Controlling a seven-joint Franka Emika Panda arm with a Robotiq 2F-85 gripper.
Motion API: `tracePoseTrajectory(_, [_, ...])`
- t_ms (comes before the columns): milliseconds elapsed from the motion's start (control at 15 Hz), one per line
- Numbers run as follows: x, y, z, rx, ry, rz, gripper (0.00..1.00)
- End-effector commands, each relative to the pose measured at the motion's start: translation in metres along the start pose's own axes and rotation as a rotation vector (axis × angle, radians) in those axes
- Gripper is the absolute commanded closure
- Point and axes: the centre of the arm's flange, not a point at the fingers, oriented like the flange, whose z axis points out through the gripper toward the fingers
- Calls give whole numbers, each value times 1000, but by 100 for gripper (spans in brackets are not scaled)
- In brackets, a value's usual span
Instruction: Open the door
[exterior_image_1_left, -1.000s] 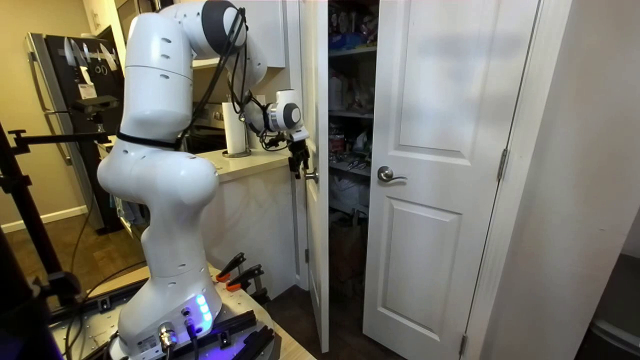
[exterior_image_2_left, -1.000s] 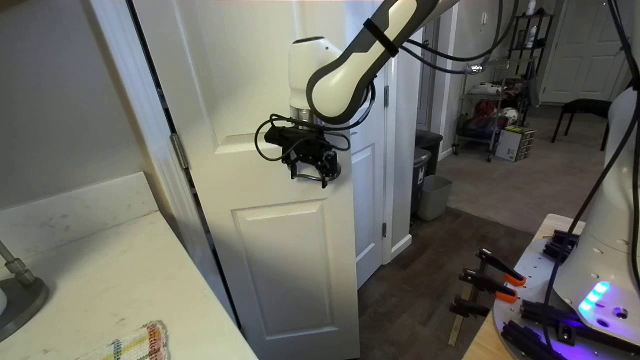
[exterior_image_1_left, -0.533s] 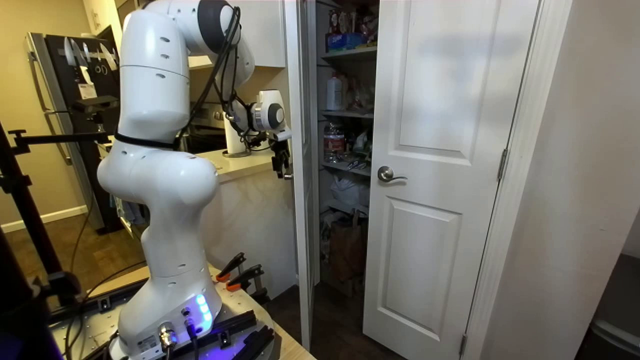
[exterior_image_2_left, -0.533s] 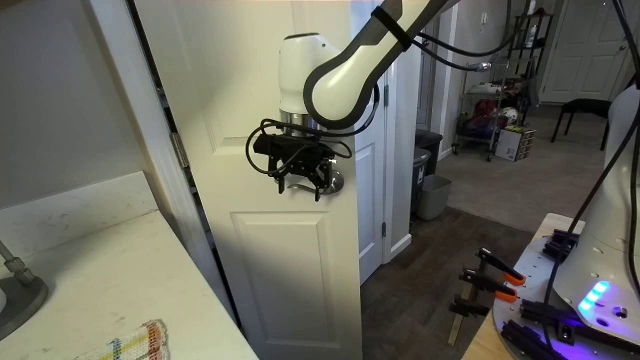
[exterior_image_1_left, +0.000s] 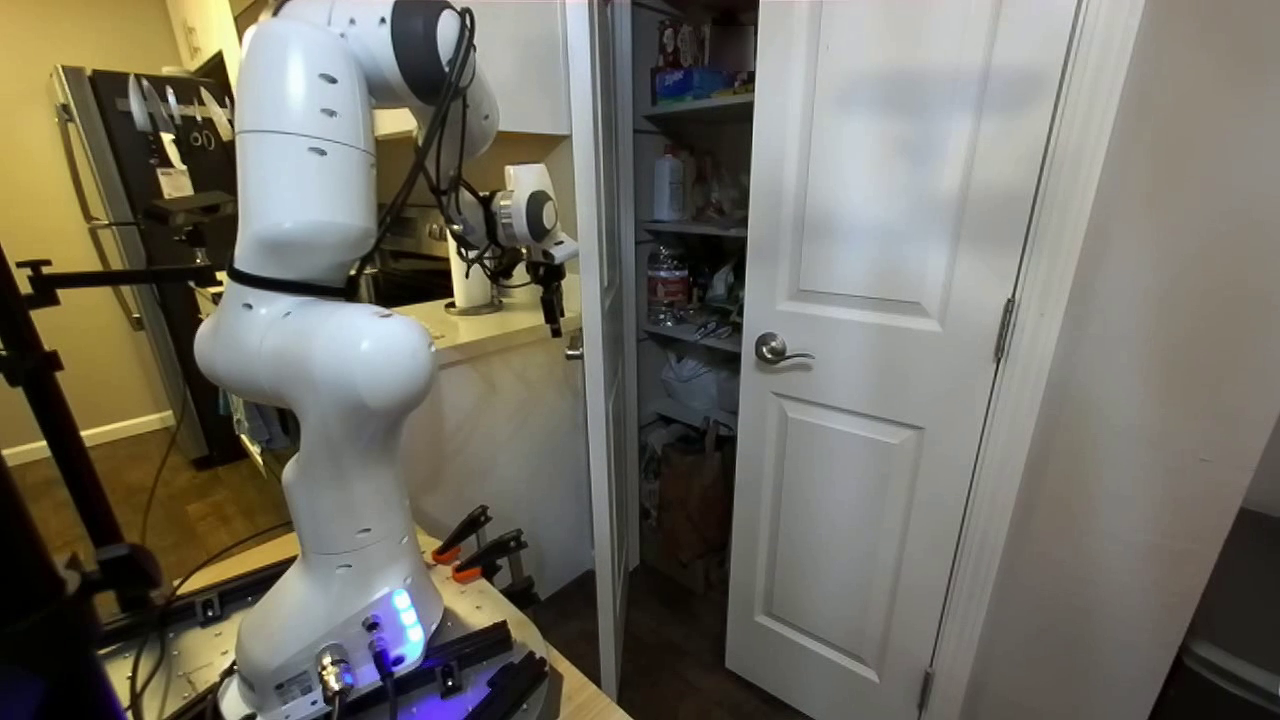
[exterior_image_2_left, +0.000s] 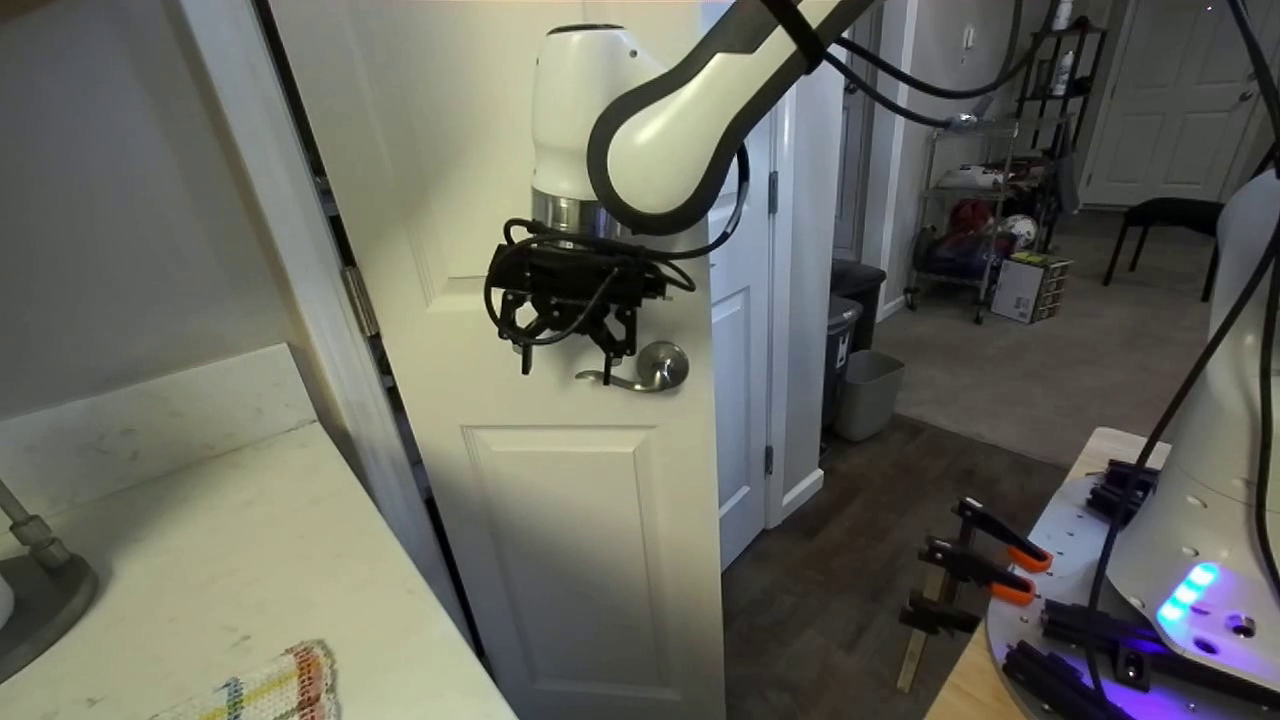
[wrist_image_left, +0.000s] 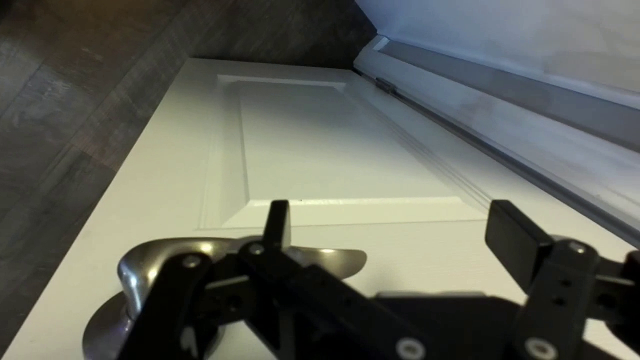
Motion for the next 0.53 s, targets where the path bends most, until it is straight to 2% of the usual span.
tracePoseTrajectory(0, [-3, 14, -18, 7, -33, -45, 0])
tracePoseTrajectory(467, [-38, 56, -39, -82, -135, 5, 0])
